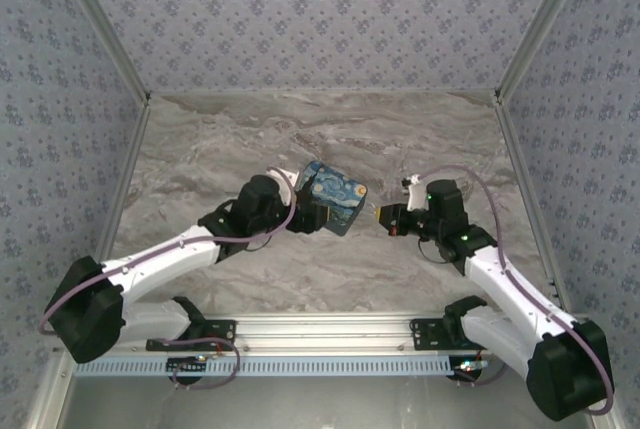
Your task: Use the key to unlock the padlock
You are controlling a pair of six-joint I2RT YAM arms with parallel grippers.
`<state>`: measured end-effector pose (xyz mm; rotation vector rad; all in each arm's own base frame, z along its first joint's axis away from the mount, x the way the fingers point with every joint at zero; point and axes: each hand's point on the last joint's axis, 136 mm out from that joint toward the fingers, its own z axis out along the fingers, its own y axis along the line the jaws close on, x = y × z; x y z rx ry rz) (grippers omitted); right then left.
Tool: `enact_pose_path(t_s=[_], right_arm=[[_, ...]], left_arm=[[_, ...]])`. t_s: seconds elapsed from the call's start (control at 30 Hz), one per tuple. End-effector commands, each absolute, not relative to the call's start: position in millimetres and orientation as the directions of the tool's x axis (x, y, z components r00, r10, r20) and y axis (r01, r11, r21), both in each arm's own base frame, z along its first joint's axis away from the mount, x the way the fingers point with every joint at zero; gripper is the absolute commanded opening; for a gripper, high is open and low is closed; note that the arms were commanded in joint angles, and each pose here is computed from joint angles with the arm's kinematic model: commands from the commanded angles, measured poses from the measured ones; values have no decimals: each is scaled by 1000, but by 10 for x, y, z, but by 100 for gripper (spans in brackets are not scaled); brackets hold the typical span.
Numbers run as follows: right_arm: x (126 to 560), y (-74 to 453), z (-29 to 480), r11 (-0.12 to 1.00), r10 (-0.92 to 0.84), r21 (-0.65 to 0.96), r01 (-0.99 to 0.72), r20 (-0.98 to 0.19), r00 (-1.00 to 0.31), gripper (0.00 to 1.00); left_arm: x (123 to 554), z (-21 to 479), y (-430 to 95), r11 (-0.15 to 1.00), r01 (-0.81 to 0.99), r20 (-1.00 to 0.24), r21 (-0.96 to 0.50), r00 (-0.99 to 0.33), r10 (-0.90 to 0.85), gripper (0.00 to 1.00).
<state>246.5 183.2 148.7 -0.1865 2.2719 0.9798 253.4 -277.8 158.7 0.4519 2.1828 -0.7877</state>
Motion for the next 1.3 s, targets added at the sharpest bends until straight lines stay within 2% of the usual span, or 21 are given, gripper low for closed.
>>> enact_pose_path(t_s=[0.0, 0.1, 0.23, 0.33, 0.83, 1.03, 1.27], right_arm=[[2550, 1981, 1585, 691, 134, 606, -393, -642, -755, 0], [2604, 2099, 1596, 665, 152, 638, -388, -624, -766, 0], [2710, 2245, 1612, 613, 186, 692, -381, -595, -782, 0], [2791, 2346, 1605, 599, 184, 713, -365, -566, -804, 0], [3044, 2584, 1269, 653, 151, 703, -283, -487, -861, 0], [3059, 2568, 1194, 677, 137, 680, -281, -492, -860, 0], [3080, 2563, 1112, 693, 131, 670, -266, -480, -867, 0]], left_arm=[[2508, 1641, -2726, 730, 599, -815, -329, -571, 102, 99], [2445, 1456, -2656, 723, 597, -774, -348, -618, 138, 99], [2409, 1291, -2640, 660, 594, -719, -460, -685, 115, 84], [2428, 1176, -2626, 644, 581, -694, -497, -712, 106, 81], [2660, 804, -2759, 661, 563, -675, -496, -729, 114, 77], [2756, 790, -2794, 660, 627, -728, -413, -663, 174, 78], [2771, 949, -2890, 619, 692, -803, -371, -574, 161, 82]])
